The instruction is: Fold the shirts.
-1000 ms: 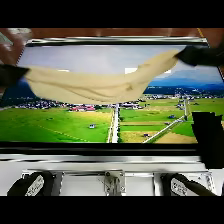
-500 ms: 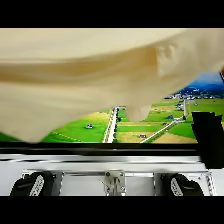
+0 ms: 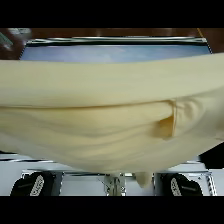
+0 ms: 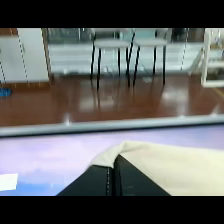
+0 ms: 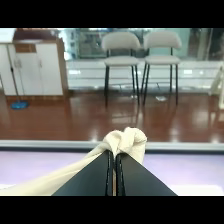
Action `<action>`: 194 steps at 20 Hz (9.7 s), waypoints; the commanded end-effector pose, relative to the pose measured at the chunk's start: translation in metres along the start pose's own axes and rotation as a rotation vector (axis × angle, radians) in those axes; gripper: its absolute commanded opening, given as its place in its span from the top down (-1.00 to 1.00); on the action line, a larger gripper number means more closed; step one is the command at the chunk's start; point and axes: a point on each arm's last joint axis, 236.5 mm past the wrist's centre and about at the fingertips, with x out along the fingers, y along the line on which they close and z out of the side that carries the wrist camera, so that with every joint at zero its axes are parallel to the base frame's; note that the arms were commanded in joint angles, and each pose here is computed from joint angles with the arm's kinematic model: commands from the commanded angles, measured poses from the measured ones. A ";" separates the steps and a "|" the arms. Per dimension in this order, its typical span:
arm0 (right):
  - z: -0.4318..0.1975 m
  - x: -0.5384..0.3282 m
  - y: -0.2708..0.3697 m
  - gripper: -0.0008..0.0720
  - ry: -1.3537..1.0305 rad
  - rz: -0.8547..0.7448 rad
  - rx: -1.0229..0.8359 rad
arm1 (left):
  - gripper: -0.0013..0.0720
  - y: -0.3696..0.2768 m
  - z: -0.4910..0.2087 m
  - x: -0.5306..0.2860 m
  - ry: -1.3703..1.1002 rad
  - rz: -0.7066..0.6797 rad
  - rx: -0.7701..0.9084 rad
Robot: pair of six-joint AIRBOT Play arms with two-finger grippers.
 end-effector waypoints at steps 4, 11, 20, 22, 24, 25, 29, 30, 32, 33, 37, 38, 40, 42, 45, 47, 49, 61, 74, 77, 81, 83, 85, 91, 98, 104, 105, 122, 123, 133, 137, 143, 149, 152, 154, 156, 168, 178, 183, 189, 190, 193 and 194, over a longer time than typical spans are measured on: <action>-0.117 0.020 -0.023 0.80 0.521 -0.069 0.115 | 0.87 0.013 -0.103 0.043 0.345 -0.012 -0.160; -0.267 0.166 -0.056 0.80 0.855 -0.049 0.229 | 0.87 0.048 -0.240 0.142 0.670 0.003 -0.366; -0.482 0.370 0.003 0.79 0.821 0.042 0.224 | 0.86 0.082 -0.376 0.314 0.758 -0.019 -0.330; -0.499 0.393 0.008 0.79 0.753 0.035 0.220 | 0.86 0.085 -0.406 0.337 0.760 -0.020 -0.284; -0.507 0.408 0.002 0.79 0.693 0.017 0.221 | 0.86 0.090 -0.429 0.352 0.761 0.003 -0.289; -0.512 0.412 0.001 0.79 0.683 0.012 0.222 | 0.86 0.093 -0.439 0.357 0.767 0.013 -0.292; -0.546 0.400 0.004 0.79 0.787 0.016 0.224 | 0.86 0.091 -0.473 0.359 0.832 0.012 -0.308; -0.554 0.394 0.006 0.79 0.826 0.020 0.226 | 0.86 0.090 -0.479 0.358 0.847 0.009 -0.310; -0.560 0.382 0.004 0.79 0.889 0.022 0.222 | 0.86 0.085 -0.482 0.353 0.875 -0.005 -0.315; -0.560 0.371 0.002 0.79 0.937 0.023 0.220 | 0.86 0.082 -0.481 0.347 0.896 -0.019 -0.314; -0.582 0.280 -0.007 0.79 1.337 0.038 0.189 | 0.87 0.059 -0.493 0.311 1.062 -0.102 -0.335; -0.591 0.255 -0.005 0.79 1.450 0.049 0.187 | 0.87 0.053 -0.500 0.301 1.115 -0.125 -0.344; -0.602 0.228 0.000 0.79 1.565 0.072 0.177 | 0.87 0.045 -0.512 0.286 1.198 -0.153 -0.365; -0.610 0.224 0.003 0.79 1.575 0.061 0.204 | 0.87 0.045 -0.528 0.277 1.268 -0.124 -0.404; -0.613 0.220 0.002 0.77 1.584 0.050 0.212 | 0.87 0.046 -0.548 0.272 1.330 -0.061 -0.478; -0.608 0.222 0.000 0.14 1.570 0.050 0.200 | 0.74 0.045 -0.545 0.266 1.354 -0.060 -0.496; -0.587 0.222 -0.002 -0.51 1.555 0.081 0.156 | -0.22 0.051 -0.530 0.257 1.386 -0.074 -0.503; -0.535 0.046 -0.054 -0.88 1.776 0.051 0.538 | -0.54 0.084 -0.525 0.063 1.523 -0.067 -0.742; -0.544 0.069 -0.025 -0.88 1.557 0.126 0.673 | -0.66 0.044 -0.593 0.078 1.453 -0.062 -0.919; -0.545 0.069 -0.026 -0.88 1.554 0.137 0.652 | -0.63 0.031 -0.600 0.083 1.478 -0.093 -0.913; -0.550 0.058 -0.035 -0.88 1.596 0.115 0.601 | 0.72 0.007 -0.607 0.083 1.537 -0.155 -0.897; -0.554 0.046 -0.044 -0.88 1.647 0.094 0.551 | 0.86 0.007 -0.605 0.083 1.536 -0.157 -0.901; -0.562 0.028 -0.047 -0.88 1.709 0.081 0.527 | 0.86 0.007 -0.599 0.084 1.538 -0.173 -0.904; -0.599 0.017 0.003 -0.88 1.656 0.095 0.796 | 0.86 -0.002 -0.579 0.098 1.478 -0.263 -0.927; -0.628 0.025 0.013 -0.44 1.546 0.010 0.926 | 0.86 -0.003 -0.577 0.102 1.457 -0.278 -0.928; -0.645 0.026 0.041 0.58 1.601 0.084 0.800 | 0.86 -0.004 -0.575 0.101 1.461 -0.288 -0.929; -0.639 0.028 0.044 0.80 1.598 0.105 0.793 | 0.86 -0.004 -0.575 0.101 1.459 -0.288 -0.927; -0.507 0.273 0.033 0.80 0.966 0.178 0.728 | 0.86 0.067 -0.439 0.271 0.854 -0.217 -0.616; -0.511 0.285 0.029 0.80 0.961 0.164 0.740 | 0.86 0.069 -0.443 0.280 0.858 -0.213 -0.622; -0.586 0.351 0.005 0.80 0.967 0.032 0.863 | 0.86 0.067 -0.514 0.320 1.001 -0.195 -0.761; -0.604 0.347 0.007 0.79 1.002 0.024 0.874 | 0.06 0.043 -0.535 0.312 1.085 -0.252 -0.802; -0.582 0.322 -0.040 -0.89 1.047 0.042 0.836 | -0.35 0.036 -0.508 0.296 1.141 -0.379 -0.822; -0.598 0.249 -0.080 -0.89 1.304 0.036 0.791 | -0.32 0.054 -0.479 0.299 1.130 -0.343 -0.909; -0.611 0.253 -0.065 -0.89 1.321 0.054 0.794 | -0.32 0.049 -0.476 0.298 1.133 -0.356 -0.902; -0.622 0.256 -0.048 -0.89 1.339 0.076 0.813 | -0.32 0.043 -0.474 0.296 1.143 -0.378 -0.905; -0.635 0.255 -0.026 -0.89 1.374 0.107 0.830 | -0.32 0.036 -0.473 0.294 1.158 -0.401 -0.904; -0.610 0.263 0.004 0.79 1.360 0.123 0.874 | -0.18 -0.001 -0.475 0.309 1.166 -0.391 -0.893; -0.451 0.202 0.017 0.79 1.321 0.240 0.674 | 0.82 -0.186 -0.475 0.319 1.136 -0.568 -0.640; -0.399 0.169 0.019 0.79 1.275 0.240 0.592 | 0.84 -0.300 -0.484 0.276 1.144 -0.716 -0.503; -0.352 0.125 0.033 0.79 1.245 0.288 0.529 | 0.85 -0.397 -0.510 0.216 1.249 -0.797 -0.584; -0.346 0.115 0.037 0.79 1.252 0.299 0.518 | 0.86 -0.406 -0.516 0.211 1.254 -0.799 -0.582; -0.331 0.083 0.042 0.79 1.272 0.316 0.478 | 0.86 -0.429 -0.516 0.209 1.239 -0.776 -0.684; -0.328 0.075 0.043 0.79 1.276 0.315 0.465 | 0.86 -0.430 -0.513 0.213 1.219 -0.771 -0.695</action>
